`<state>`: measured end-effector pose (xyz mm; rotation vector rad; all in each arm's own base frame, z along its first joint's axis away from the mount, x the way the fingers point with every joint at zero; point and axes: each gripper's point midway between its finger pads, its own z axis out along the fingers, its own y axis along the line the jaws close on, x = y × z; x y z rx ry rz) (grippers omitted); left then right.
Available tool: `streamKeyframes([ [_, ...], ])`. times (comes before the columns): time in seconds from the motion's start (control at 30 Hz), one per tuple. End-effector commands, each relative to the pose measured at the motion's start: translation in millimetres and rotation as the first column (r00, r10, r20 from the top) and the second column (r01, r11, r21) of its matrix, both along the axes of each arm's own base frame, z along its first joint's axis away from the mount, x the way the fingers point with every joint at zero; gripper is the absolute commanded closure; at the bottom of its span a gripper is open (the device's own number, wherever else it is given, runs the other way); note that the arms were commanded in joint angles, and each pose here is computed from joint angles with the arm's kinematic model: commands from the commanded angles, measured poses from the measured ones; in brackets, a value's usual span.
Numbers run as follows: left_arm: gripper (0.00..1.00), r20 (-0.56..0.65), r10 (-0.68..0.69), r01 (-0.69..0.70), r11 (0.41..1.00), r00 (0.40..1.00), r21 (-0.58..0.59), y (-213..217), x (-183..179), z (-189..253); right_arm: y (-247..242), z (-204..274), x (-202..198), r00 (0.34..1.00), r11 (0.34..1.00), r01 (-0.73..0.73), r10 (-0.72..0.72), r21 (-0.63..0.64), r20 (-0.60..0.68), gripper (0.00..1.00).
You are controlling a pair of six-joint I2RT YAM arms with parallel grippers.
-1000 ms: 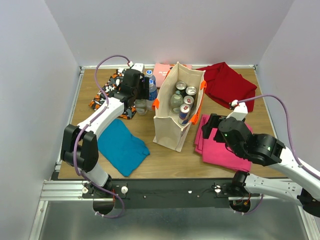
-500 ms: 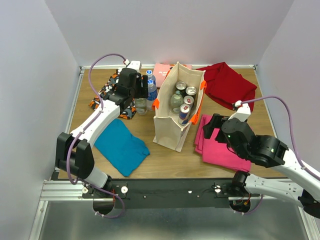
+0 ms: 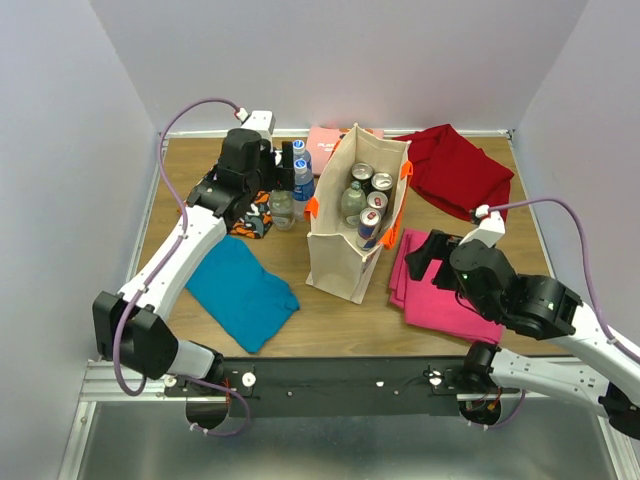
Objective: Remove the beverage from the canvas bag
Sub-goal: Place the drink at the center of the board.
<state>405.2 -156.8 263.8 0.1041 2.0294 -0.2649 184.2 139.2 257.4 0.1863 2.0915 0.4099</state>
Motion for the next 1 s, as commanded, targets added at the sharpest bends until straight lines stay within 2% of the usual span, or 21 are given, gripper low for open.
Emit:
streamKeyframes([
  [0.0,0.01,0.048,-0.083,0.085,0.996,0.995,-0.038,-6,-19,43,-1,4,-3,1.0,0.996,0.026,-0.027,0.09,0.01,0.0],
  [0.27,0.01,0.076,-0.178,0.185,0.978,0.981,-0.094,-19,-40,79,-5,7,-6,0.998,0.983,0.051,-0.056,0.177,0.022,0.0],
  [0.6,0.01,0.114,-0.307,0.322,0.934,0.945,-0.156,-39,-71,114,19,-7,5,1.0,0.991,0.028,-0.027,0.131,-0.006,0.0],
  [0.73,0.01,0.104,-0.384,0.396,0.908,0.917,-0.139,-62,-85,114,31,-1,12,1.0,0.992,-0.005,0.002,0.129,0.022,0.0],
  [0.83,0.01,0.078,-0.39,0.395,0.917,0.917,-0.056,-74,-88,106,34,6,19,0.999,0.994,-0.002,-0.004,0.109,0.049,0.0],
  [0.9,0.01,0.067,-0.418,0.42,0.907,0.906,-0.019,-89,-97,103,32,12,25,0.996,0.995,0.026,-0.034,0.099,0.077,0.0],
  [0.97,0.01,0.062,-0.456,0.458,0.888,0.888,-0.035,-103,-102,102,29,13,34,0.992,0.996,0.059,-0.066,0.068,0.108,0.0],
])
